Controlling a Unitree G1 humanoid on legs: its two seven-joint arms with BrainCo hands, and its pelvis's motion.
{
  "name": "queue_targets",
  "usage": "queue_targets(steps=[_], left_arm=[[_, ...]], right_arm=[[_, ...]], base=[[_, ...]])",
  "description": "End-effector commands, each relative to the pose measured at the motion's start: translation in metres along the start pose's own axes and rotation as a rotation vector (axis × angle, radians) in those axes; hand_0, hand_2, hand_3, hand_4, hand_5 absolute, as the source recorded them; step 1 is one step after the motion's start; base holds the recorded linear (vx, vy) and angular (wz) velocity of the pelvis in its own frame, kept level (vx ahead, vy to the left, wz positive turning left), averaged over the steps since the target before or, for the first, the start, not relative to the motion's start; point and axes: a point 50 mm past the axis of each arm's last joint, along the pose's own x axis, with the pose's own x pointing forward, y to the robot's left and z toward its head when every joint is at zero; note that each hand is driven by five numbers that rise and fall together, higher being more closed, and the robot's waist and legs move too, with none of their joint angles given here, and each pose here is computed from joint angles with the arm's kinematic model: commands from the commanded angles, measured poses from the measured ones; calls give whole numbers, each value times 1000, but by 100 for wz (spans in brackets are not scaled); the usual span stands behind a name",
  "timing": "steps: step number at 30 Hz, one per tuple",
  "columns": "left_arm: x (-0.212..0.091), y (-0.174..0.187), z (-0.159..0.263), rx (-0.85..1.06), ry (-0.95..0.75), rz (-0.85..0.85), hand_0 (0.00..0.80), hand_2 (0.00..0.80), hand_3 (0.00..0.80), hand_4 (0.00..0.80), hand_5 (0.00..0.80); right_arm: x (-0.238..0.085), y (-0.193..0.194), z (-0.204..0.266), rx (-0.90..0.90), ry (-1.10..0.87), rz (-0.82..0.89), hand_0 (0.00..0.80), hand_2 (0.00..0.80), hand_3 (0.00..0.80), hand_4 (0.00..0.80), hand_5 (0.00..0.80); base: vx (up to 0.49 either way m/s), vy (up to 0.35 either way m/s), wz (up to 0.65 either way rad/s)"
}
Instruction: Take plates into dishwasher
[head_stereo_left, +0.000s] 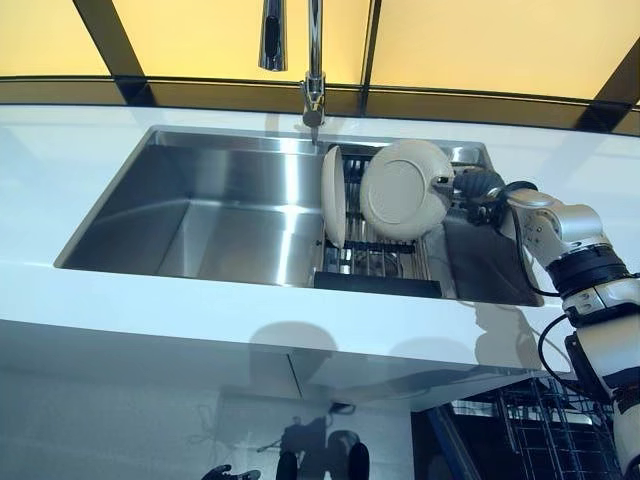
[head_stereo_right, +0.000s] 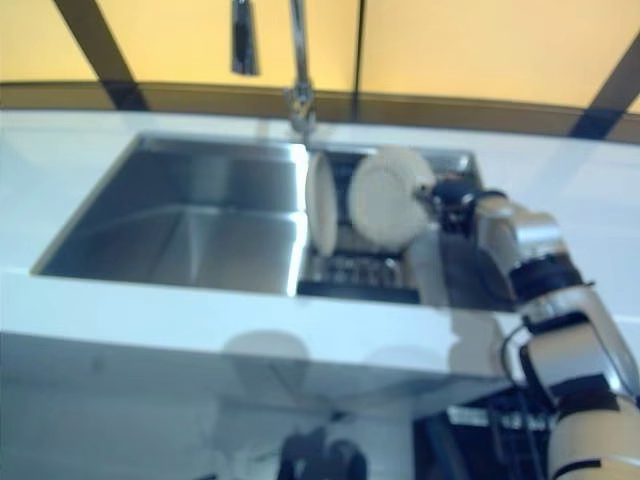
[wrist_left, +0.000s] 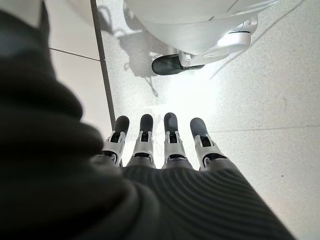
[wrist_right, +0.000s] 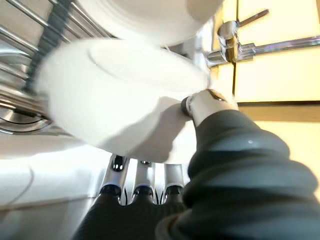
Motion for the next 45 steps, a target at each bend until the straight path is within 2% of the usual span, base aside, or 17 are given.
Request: queue_targets(steps=[1, 18, 26, 43, 45], left_arm=[[0, 6, -6, 35, 41, 23, 0, 0, 0, 0, 0], [-1, 9, -15, 32, 65, 26, 0, 0, 0, 0, 0], [-2, 8, -23, 24, 87, 31, 0, 0, 0, 0, 0], [-4, 9, -33, 59, 126, 32, 0, 0, 0, 0, 0], [-4, 11, -35, 72, 132, 34, 0, 0, 0, 0, 0]], right_arm=[[-3, -8, 31, -83, -52, -80, 800, 800, 800, 800, 800], [-15, -5, 56, 39, -210, -33, 800, 800, 800, 800, 800], [-26, -14, 70, 20, -264, -60, 800, 800, 800, 800, 800], [-55, -74, 95, -117, -275, -286, 800, 800, 800, 800, 800], [-64, -93, 94, -149, -249, -347, 800, 800, 800, 800, 800]], base=[[0, 0, 0], [0, 0, 0], [6, 15, -1], [2, 35, -14], [3, 24, -14]])
